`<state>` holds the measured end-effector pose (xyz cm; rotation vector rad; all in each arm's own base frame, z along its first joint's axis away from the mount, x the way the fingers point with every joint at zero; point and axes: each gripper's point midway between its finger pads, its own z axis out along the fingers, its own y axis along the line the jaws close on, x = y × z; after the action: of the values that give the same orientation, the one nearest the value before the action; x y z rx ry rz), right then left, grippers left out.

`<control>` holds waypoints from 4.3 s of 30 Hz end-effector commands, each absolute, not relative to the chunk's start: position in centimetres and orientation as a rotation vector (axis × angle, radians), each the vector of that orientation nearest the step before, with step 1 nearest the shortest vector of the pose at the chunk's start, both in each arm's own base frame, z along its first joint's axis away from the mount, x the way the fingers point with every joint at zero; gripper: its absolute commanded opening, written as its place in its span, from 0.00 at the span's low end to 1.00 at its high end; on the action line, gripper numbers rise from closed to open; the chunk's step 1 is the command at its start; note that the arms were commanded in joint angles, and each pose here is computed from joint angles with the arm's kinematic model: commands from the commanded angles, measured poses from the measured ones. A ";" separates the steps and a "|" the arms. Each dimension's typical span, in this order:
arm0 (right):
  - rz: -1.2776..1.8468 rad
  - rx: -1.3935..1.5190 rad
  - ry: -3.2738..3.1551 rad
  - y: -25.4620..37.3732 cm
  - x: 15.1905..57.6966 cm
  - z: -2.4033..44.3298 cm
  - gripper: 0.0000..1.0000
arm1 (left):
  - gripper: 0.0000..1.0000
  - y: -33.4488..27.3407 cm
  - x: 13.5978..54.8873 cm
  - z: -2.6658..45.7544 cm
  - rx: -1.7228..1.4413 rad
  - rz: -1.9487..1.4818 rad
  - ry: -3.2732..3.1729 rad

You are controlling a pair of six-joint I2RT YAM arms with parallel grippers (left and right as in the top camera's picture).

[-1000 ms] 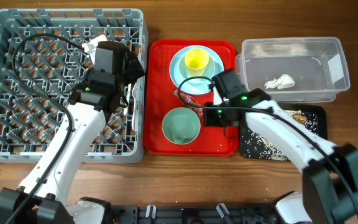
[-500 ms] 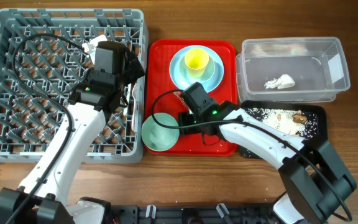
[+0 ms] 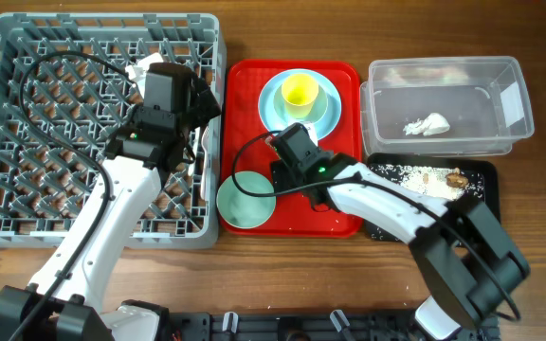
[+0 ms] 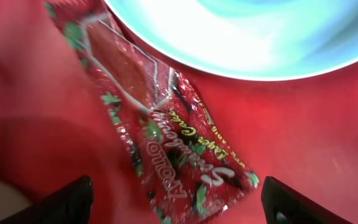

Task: Sort waste into correct bins and load items into the dishwasher rack
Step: 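Reach the right gripper to the red snack wrapper and grasp it, then carry the wrapper right and drop it into the clear bin, then move the left gripper over the yellow cup on the blue plate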

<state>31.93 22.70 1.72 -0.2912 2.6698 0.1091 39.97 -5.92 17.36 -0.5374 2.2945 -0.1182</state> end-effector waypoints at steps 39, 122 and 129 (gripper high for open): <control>0.160 -0.313 2.759 22.2 31.0 2.4 0.04 | 1.00 -5.9 39.9 17.3 -0.554 -0.132 2.293; -0.124 0.360 2.255 -1.1 38.7 20.4 1.00 | 0.04 -24.1 38.9 12.7 0.208 -0.456 2.654; -0.124 0.360 2.256 -1.1 38.7 20.4 1.00 | 0.04 -24.7 40.0 7.2 0.210 -0.422 2.726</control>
<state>38.34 -1.10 20.33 0.3677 2.2539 -0.1290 40.05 -24.35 8.61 0.1694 2.7098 -0.4265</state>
